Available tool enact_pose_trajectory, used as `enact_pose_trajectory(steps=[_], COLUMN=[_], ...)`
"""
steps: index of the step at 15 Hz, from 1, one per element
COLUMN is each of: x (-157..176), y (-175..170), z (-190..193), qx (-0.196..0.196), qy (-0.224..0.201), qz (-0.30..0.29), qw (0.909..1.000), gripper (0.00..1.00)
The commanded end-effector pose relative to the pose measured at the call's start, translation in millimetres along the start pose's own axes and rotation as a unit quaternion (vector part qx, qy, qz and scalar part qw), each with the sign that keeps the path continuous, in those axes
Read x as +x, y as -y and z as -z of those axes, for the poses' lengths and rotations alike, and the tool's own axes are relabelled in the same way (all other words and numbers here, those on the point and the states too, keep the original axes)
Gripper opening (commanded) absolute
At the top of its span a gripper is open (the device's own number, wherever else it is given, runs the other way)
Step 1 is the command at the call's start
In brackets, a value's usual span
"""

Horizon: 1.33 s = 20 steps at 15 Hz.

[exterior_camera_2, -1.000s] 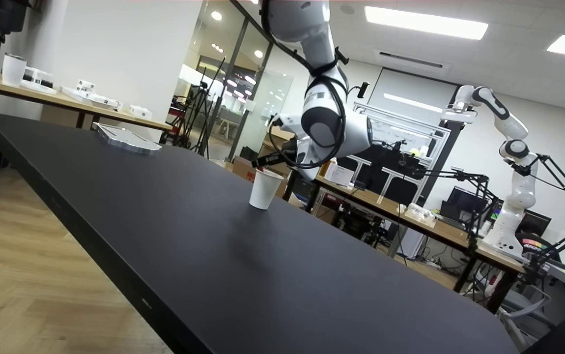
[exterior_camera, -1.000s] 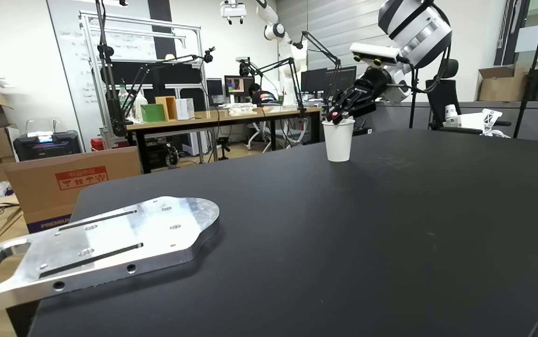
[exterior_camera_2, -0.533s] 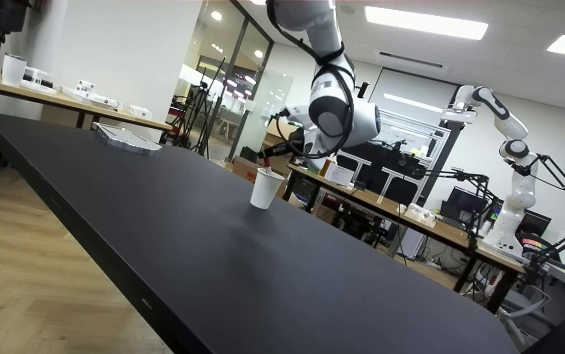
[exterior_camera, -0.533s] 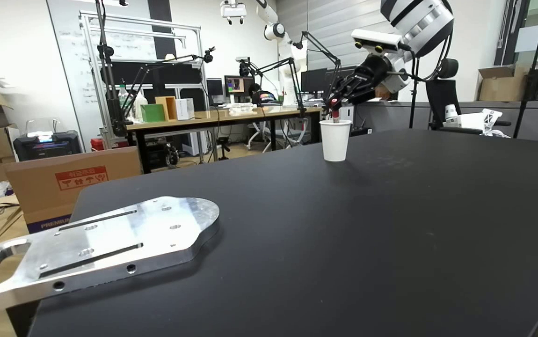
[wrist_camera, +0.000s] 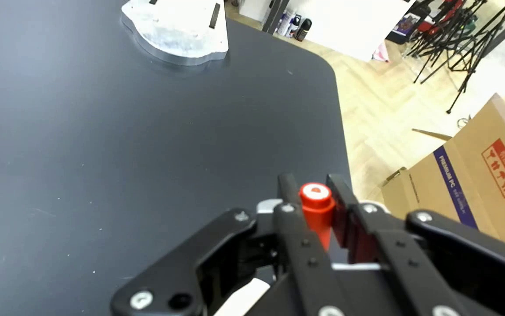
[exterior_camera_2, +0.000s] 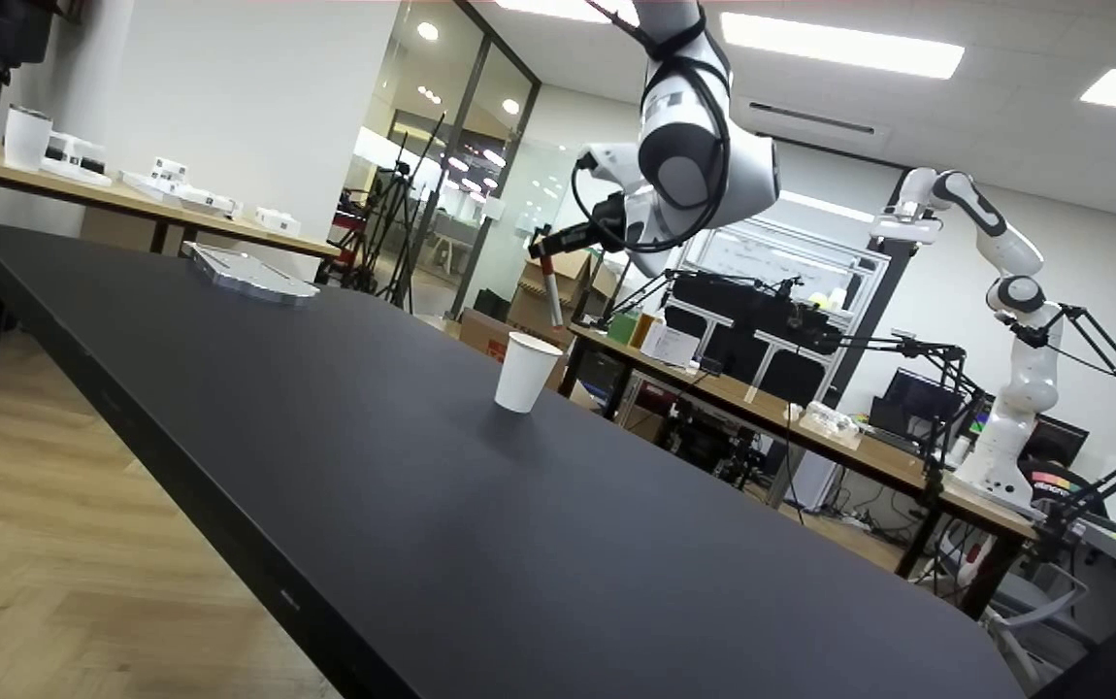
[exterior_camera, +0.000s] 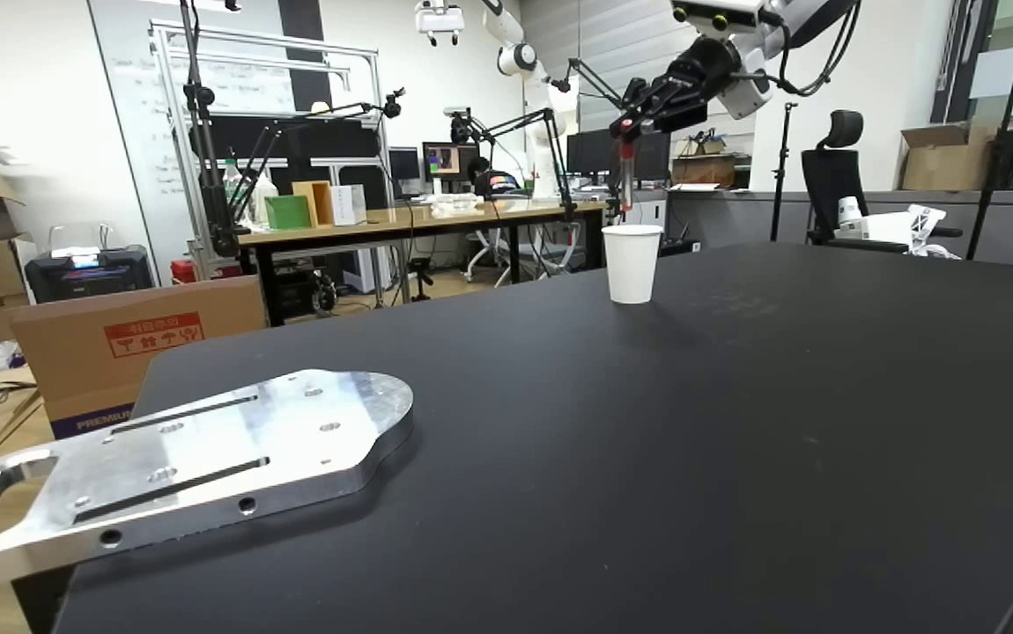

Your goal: Pick up the pen from the table and put it in the white cup. Pick up the pen from the white cup and put it on the table. Pick up the pen from the table and put it in the white cup.

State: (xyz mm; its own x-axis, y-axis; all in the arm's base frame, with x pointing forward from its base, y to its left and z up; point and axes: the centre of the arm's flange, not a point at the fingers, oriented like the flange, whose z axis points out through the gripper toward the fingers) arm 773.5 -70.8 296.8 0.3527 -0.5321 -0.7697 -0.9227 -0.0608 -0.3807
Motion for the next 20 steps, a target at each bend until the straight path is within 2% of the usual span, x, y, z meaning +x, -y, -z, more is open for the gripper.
enact_pose_trajectory(steps=[1,3,6,8,10,14,17,20], x=[-60.0,-87.7,-124.7,-143.8,-161.3,-188.3,-197.4,-195.6], y=[-2.9,-6.5,-29.3,-46.9,-63.8,-97.9,-134.1,-172.8], z=[26.0,33.5,28.9,16.6,-3.2,-61.4,-109.1,-149.6], qx=[-0.005,-0.03,-0.099,-0.134,-0.17,-0.242,-0.287,-0.305], qy=[0.016,0.012,-0.024,-0.053,-0.077,-0.116,-0.149,-0.193], qz=[0.017,0.039,0.104,0.141,0.18,0.264,0.328,0.393], qw=[0.9997,0.9987,0.9894,0.9795,0.9657,0.9266,0.8878,0.8455], gripper=[0.05,0.05,0.05,0.05,0.05,0.05,0.05,0.05])
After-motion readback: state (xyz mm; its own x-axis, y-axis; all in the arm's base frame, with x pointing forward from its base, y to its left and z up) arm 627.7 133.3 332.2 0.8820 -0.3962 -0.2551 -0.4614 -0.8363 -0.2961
